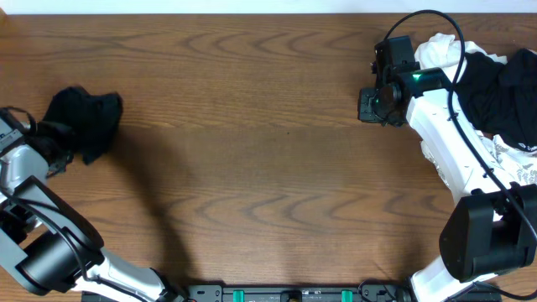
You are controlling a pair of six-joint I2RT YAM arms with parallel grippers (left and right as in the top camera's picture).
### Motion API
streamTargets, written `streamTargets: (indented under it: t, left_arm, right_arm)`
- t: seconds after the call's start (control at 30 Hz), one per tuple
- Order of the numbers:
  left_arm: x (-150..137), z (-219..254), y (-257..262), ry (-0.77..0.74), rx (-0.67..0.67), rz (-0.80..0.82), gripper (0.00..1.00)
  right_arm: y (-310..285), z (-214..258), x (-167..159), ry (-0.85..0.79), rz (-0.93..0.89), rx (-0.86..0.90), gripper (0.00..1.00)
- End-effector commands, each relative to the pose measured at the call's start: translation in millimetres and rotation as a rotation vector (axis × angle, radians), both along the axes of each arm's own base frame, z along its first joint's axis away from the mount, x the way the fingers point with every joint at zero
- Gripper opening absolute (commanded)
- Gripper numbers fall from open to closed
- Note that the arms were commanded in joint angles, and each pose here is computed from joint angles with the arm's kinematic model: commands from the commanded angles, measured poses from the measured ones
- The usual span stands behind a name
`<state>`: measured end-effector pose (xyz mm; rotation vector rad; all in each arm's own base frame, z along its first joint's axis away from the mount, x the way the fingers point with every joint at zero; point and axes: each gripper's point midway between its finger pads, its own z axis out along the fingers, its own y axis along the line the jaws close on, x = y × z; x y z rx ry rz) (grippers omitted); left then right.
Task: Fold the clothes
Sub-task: 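Drag the black bundle to the table's left edge with the left gripper, then release the bundle and raise the left gripper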
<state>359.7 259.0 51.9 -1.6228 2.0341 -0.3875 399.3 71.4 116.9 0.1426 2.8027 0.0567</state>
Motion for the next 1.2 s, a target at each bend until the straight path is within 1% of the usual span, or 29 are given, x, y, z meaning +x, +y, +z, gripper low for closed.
streamTargets:
  t: [0.0,0.1,0.2,0.33,0.37,0.47,0.5,0.57,0.63,0.7,0.77,0.8,0.83,0.93,1.07,1.17]
  left_arm:
    - [-18,1,9,0.033,-0.026,0.076,0.28]
    - [-31,-4,10,0.066,-0.064,0.11,0.29]
    - [-41,-6,12,0.087,-0.088,0.135,0.33]
    - [-45,0,18,0.074,-0.078,0.151,0.36]
    - [-42,5,19,0.051,-0.064,0.136,0.36]
    - [-22,36,20,-0.072,0.03,-0.003,0.36]
    - [-13,52,19,-0.131,0.076,-0.07,0.35]
    - [8,90,5,-0.286,0.194,-0.283,0.34]
    - [16,115,-4,-0.376,0.255,-0.383,0.34]
    - [18,125,-3,-0.407,0.258,-0.362,0.36]
    - [20,125,0,-0.422,0.207,-0.302,0.43]
    - [22,123,1,-0.429,0.188,-0.291,0.5]
    - [25,122,0,-0.444,0.18,-0.303,0.54]
    - [36,110,-1,-0.474,0.157,-0.334,0.6]
    - [46,84,9,-0.48,0.121,-0.31,0.66]
    - [57,73,7,-0.542,0.093,-0.355,0.67]
  right_arm:
    - [-3,-4,1,0.008,-0.022,-0.003,0.16]
    - [-3,-4,1,0.007,-0.022,-0.002,0.16]
    - [-3,-4,1,0.008,-0.023,-0.003,0.16]
    - [-2,-4,2,0.005,-0.022,-0.002,0.16]
    - [-2,-4,2,0.004,-0.022,-0.002,0.17]
    - [-2,-3,3,-0.002,-0.022,0.0,0.17]
    - [-2,-3,4,-0.004,-0.022,0.0,0.17]
    - [-2,-3,4,-0.004,-0.022,0.0,0.17]
    - [-2,-3,4,-0.004,-0.022,0.0,0.17]
    - [-2,-3,4,-0.004,-0.022,0.0,0.17]
    - [-2,-3,4,-0.004,-0.022,0.0,0.17]
    - [-1,-3,3,-0.003,-0.021,0.0,0.17]
    - [-1,-3,3,-0.003,-0.02,0.0,0.17]
    - [-1,-3,3,-0.003,-0.02,0.0,0.17]
    - [-1,-4,2,0.001,-0.02,-0.001,0.16]
    - [-2,-4,2,0.004,-0.02,-0.002,0.17]
